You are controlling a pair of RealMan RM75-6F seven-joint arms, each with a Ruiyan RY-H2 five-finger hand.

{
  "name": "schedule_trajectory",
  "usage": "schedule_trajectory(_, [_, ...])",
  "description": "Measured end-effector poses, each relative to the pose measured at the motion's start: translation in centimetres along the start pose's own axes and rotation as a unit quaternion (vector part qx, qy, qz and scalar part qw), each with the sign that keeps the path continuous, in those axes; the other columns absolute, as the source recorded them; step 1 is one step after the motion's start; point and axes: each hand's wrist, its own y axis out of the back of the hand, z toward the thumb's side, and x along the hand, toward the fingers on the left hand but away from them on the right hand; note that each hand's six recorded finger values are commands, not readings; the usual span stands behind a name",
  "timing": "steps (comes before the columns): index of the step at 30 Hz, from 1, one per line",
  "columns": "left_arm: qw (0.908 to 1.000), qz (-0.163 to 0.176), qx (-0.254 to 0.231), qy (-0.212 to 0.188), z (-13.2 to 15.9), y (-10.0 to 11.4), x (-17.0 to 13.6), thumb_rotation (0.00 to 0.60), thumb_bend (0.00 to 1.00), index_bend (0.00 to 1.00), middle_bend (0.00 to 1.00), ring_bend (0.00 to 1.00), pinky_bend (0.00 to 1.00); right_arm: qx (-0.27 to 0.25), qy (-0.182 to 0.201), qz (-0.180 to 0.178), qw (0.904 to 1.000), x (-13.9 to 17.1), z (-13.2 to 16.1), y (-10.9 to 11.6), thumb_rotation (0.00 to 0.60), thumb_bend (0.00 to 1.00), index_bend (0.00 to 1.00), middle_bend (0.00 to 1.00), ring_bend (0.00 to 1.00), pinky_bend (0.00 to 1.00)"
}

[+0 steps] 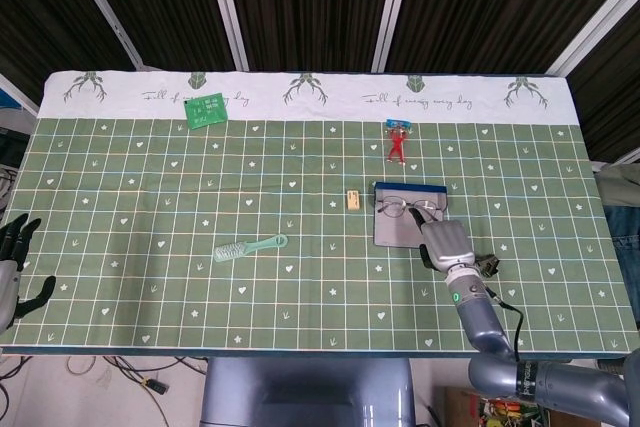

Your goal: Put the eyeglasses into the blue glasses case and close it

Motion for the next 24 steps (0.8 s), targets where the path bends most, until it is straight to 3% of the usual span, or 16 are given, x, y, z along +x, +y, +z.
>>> schedule_trajectory(24, [1.0, 0.0, 0.001, 0.002, -0.1, 0.1, 0.0, 0.6, 0.36, 0.02, 0.0, 0.0, 0.0, 0.005, -0.017, 0.019, 0.9997, -1.7, -0.2, -0.6, 0.6, 0.65, 0.09, 0.7, 0.74, 0.87])
